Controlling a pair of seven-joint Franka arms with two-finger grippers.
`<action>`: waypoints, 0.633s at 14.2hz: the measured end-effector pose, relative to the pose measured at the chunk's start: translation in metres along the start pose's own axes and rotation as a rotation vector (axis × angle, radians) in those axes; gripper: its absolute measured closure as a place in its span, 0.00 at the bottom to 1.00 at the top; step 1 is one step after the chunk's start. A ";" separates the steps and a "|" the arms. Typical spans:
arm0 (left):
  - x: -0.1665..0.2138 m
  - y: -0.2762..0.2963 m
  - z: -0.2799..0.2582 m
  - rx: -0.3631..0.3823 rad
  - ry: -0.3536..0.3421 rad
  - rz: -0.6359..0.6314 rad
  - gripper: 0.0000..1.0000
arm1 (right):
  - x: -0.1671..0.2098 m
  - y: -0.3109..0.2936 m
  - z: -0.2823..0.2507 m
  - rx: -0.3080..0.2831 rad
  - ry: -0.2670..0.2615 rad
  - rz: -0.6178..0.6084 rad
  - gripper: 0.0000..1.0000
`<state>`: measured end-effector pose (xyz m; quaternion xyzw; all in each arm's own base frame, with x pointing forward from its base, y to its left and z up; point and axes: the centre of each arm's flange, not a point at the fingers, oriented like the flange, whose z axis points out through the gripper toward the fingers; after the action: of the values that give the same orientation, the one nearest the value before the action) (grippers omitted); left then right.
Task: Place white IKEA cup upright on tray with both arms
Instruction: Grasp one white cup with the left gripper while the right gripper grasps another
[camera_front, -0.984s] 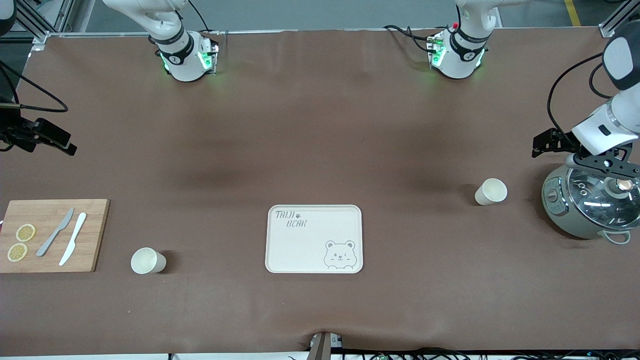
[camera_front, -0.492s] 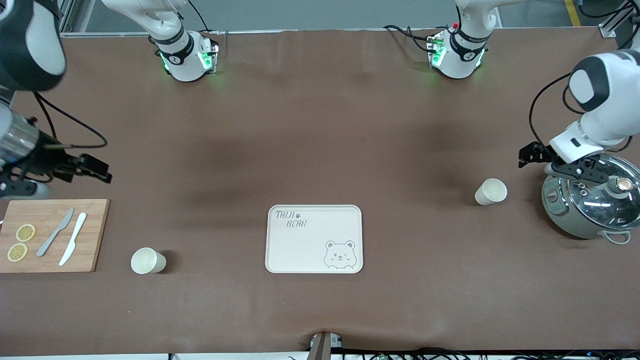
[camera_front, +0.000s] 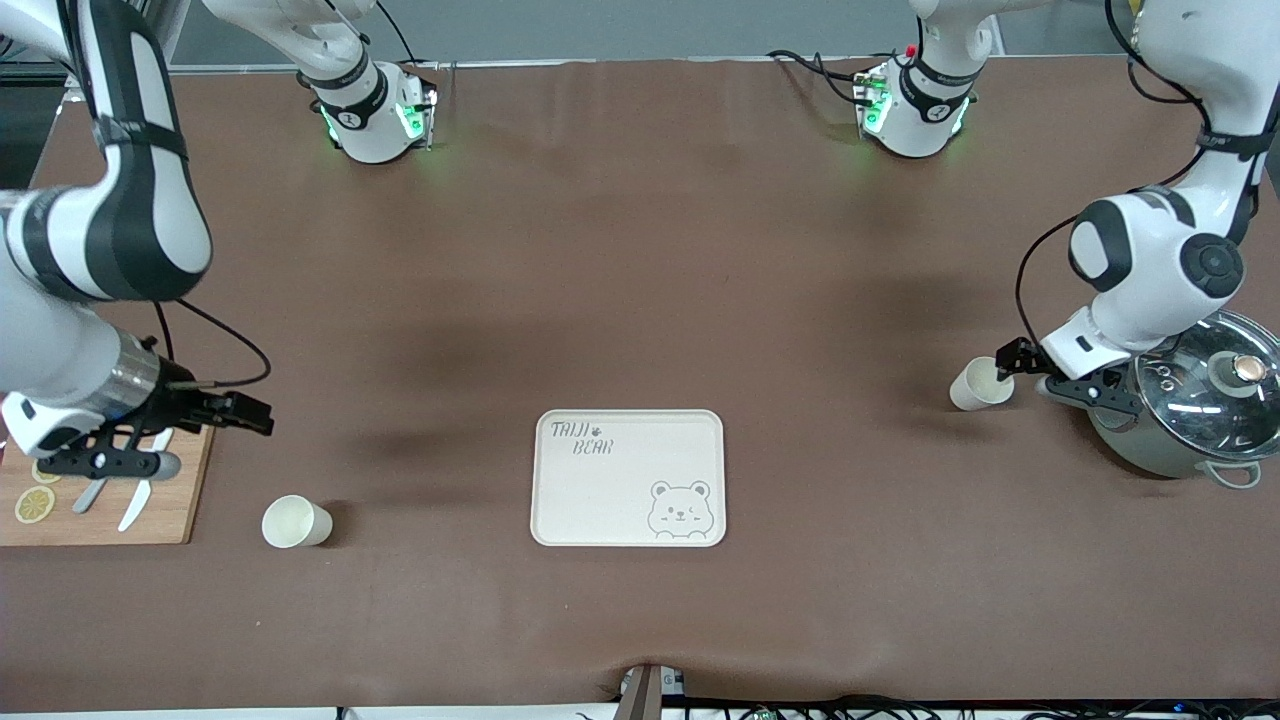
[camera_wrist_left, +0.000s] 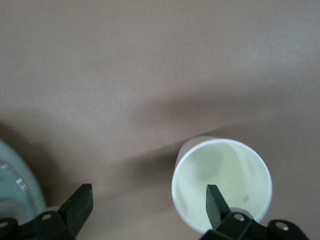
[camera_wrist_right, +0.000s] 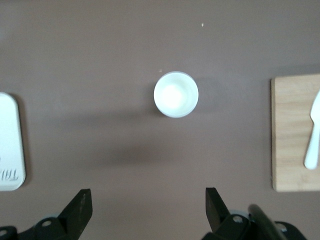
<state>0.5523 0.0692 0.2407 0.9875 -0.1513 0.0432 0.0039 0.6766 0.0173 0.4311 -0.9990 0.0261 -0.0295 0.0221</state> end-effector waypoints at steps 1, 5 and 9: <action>0.001 0.001 0.006 0.001 0.003 0.002 0.00 | 0.007 0.001 0.016 -0.001 0.017 0.001 0.00; 0.001 0.002 0.015 -0.001 0.001 0.002 0.00 | 0.028 0.003 0.078 -0.003 0.089 0.006 0.00; 0.000 0.003 0.018 -0.005 -0.003 0.002 0.41 | 0.038 0.003 0.126 -0.004 0.139 0.005 0.00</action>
<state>0.5530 0.0659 0.2227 0.9874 -0.1526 0.0412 0.0058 0.7223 0.0176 0.3071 -0.9945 0.0303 -0.0987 0.0186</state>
